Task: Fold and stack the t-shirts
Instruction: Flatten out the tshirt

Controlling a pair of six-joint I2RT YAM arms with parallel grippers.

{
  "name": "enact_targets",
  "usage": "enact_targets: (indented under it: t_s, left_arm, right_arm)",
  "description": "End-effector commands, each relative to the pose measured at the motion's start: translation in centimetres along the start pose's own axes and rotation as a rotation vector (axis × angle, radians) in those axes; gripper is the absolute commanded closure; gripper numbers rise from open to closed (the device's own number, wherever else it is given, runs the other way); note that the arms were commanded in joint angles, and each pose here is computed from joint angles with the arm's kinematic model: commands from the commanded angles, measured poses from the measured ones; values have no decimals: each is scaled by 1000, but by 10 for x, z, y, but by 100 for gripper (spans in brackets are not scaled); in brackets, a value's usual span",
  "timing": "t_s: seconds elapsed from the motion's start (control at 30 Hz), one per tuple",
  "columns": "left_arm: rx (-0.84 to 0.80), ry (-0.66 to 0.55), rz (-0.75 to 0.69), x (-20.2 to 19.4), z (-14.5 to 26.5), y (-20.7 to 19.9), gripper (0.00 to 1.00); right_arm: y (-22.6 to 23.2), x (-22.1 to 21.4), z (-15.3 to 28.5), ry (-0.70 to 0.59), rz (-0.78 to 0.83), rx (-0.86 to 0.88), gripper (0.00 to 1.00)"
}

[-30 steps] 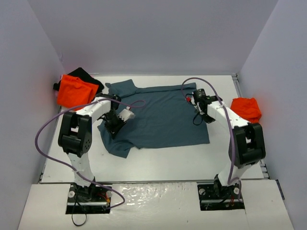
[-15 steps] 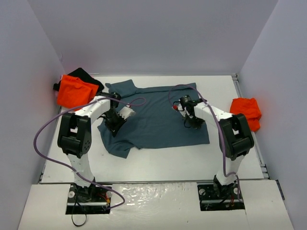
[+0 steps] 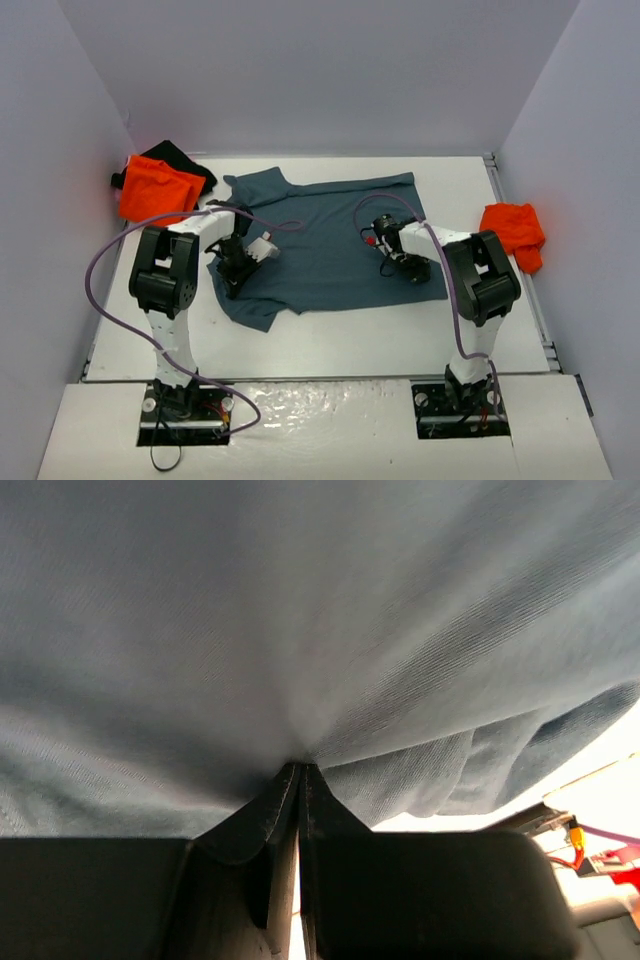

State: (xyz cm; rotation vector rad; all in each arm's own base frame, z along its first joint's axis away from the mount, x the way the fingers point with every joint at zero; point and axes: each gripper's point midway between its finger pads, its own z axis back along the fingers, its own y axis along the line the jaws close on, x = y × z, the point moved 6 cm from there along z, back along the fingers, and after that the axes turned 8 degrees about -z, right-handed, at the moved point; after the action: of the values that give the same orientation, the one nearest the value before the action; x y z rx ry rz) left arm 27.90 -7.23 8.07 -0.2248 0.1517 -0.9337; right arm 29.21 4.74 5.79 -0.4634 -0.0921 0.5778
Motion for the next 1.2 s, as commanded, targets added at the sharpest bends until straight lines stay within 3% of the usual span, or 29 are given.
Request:
enact_targets:
  t_s: [0.0, 0.47, 0.9, 1.0, 1.17]
  left_arm:
    - [24, 55, 23, -17, -1, 13, 100]
    - [53, 57, 69, -40, 1, 20, 100]
    - [292, -282, 54, 0, 104, 24, 100]
    - [326, -372, 6, 6, 135, 12, 100]
    - [327, -389, -97, 2, 147, -27, 100]
  right_arm:
    - [8, -37, -32, 164, -5, 28, 100]
    - [16, -49, -35, 171, -10, 33, 100]
    - [-6, 6, -16, 11, -82, -43, 100]
    - [-6, 16, -11, -15, -101, -54, 100]
    - [-15, 32, 8, -91, -158, -92, 96]
